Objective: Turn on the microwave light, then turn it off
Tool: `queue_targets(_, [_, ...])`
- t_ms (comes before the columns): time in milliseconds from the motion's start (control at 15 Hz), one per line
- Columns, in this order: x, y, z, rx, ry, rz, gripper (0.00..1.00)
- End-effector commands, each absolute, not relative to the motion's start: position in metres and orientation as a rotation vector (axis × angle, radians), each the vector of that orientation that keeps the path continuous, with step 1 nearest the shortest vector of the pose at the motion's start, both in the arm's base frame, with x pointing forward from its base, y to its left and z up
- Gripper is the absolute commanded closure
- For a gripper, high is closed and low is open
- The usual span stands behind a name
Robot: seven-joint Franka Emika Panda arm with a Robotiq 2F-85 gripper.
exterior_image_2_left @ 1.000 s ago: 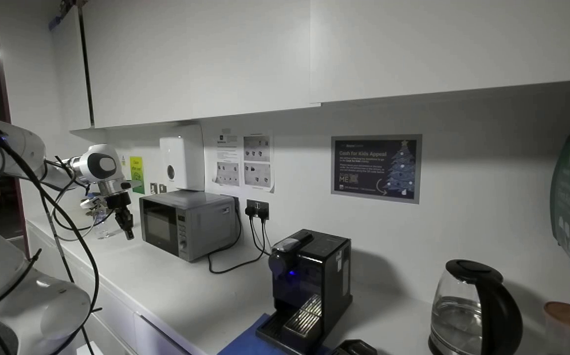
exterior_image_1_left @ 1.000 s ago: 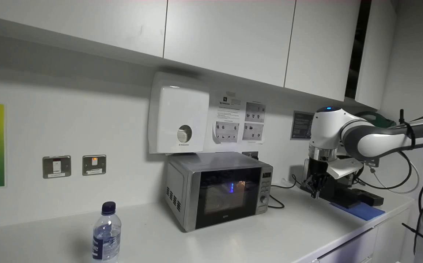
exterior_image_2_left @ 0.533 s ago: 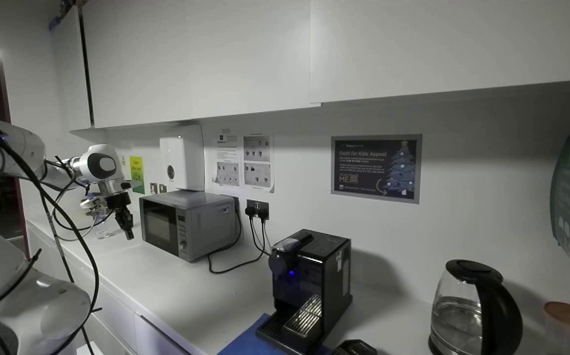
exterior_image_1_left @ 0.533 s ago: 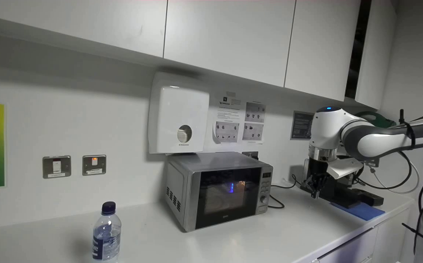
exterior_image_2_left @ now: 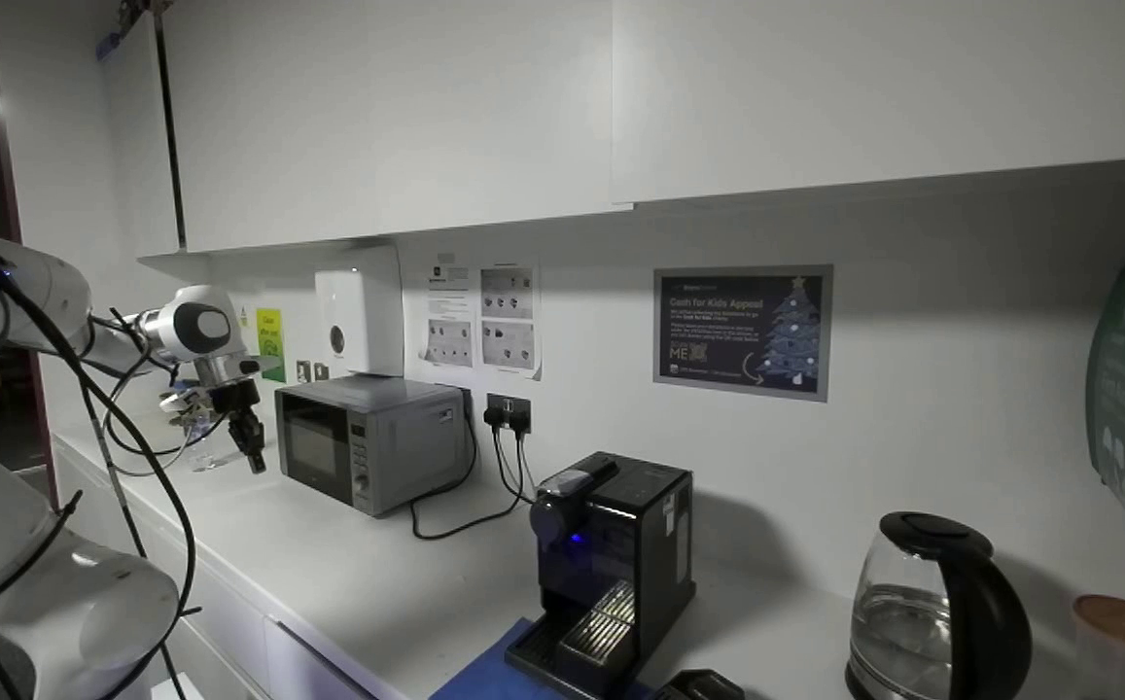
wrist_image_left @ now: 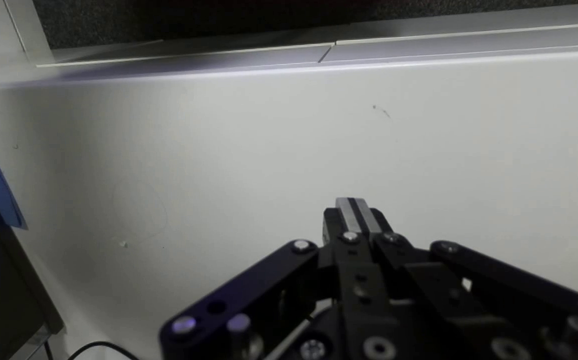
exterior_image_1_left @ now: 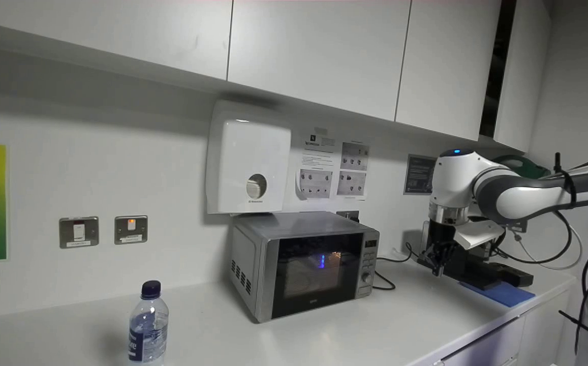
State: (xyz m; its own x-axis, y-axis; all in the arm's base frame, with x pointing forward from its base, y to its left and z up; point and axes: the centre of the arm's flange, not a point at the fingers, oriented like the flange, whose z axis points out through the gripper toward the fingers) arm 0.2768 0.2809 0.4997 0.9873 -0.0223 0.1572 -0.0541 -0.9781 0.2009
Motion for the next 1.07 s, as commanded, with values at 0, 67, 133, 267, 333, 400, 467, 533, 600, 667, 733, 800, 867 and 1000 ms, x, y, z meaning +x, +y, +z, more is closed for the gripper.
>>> queue_targets(0, [0.286,0.267,0.490,2.919,-0.043,0.275,1.00])
queue_targets(67, [0.290,0.264,0.486,2.917,-0.043,0.275,1.00])
queue_targets(133, [0.293,0.262,0.482,2.920,-0.041,0.277,1.00])
queue_targets(267, [0.302,0.256,0.471,2.941,-0.046,0.311,1.00])
queue_targets(333, [0.307,0.255,0.466,2.953,-0.050,0.332,1.00])
queue_targets(400, [0.313,0.254,0.461,2.964,-0.051,0.359,1.00])
queue_targets(467, [0.320,0.253,0.456,2.969,-0.052,0.378,1.00])
queue_targets(533, [0.325,0.252,0.453,2.973,-0.045,0.398,1.00])
queue_targets(600, [0.330,0.251,0.451,2.976,-0.032,0.419,1.00])
queue_targets(667, [0.336,0.252,0.450,2.977,-0.017,0.438,1.00])
queue_targets(733, [0.341,0.254,0.450,2.978,0.010,0.461,1.00])
queue_targets(800, [0.347,0.256,0.448,2.977,0.038,0.475,1.00])
queue_targets(867, [0.352,0.258,0.447,2.979,0.069,0.491,1.00])
queue_targets(1000, [0.360,0.261,0.443,2.981,0.122,0.509,1.00])
